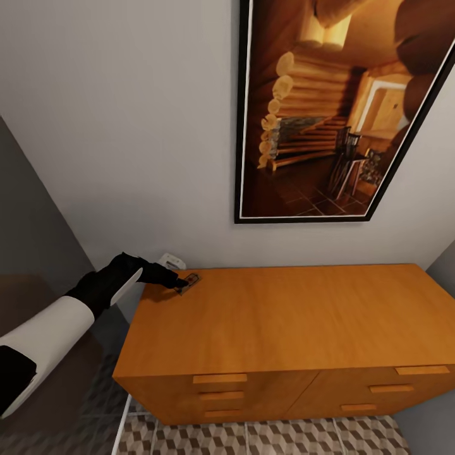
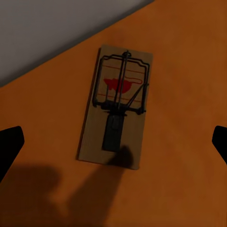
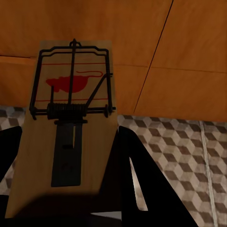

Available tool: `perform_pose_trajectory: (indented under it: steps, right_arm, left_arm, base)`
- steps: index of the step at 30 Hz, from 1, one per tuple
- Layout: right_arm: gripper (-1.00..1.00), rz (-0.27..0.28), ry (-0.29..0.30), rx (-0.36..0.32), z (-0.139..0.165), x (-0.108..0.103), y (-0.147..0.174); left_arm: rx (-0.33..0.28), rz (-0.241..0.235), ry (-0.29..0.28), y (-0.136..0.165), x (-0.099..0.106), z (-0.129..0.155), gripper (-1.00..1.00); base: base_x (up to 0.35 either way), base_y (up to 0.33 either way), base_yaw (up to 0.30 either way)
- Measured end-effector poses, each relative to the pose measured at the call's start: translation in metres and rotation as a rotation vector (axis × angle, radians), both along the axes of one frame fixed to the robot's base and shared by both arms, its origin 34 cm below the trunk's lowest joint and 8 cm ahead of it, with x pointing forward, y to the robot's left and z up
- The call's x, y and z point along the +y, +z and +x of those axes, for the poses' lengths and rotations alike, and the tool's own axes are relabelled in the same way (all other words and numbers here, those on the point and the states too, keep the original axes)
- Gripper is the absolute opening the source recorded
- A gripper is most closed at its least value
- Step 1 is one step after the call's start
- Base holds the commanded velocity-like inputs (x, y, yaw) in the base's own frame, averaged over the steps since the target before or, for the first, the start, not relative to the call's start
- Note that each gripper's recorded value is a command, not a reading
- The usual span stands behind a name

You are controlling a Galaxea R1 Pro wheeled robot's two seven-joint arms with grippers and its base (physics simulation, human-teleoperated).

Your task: Take the four mousetraps from the cabinet in the bathroom and place them on the bathroom floor. Make sure all four end up on the same floor surface, and ensure that at least two of them are either under or directly next to the same bathroom sink.

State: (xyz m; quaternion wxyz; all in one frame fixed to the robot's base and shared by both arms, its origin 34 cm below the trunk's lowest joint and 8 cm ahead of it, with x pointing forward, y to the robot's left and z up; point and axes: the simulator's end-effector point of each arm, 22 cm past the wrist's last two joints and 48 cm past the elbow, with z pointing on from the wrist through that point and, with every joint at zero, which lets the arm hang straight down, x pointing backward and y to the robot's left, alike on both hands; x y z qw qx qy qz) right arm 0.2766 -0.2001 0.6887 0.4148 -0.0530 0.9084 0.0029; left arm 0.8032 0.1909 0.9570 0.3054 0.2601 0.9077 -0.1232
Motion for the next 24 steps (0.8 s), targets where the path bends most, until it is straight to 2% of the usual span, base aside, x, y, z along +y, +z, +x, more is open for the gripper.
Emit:
perform_pose_trajectory:
  steps: [24]
  right_arm:
    - [-1.0,0.0,0.001,0.005,-0.0016,-0.0005,-0.0008]
  left_arm:
    - [0.014,0.004,0.006,-0.0077,0.0026,-0.0016,1.0]
  base:
    - [0.0,0.0,0.0]
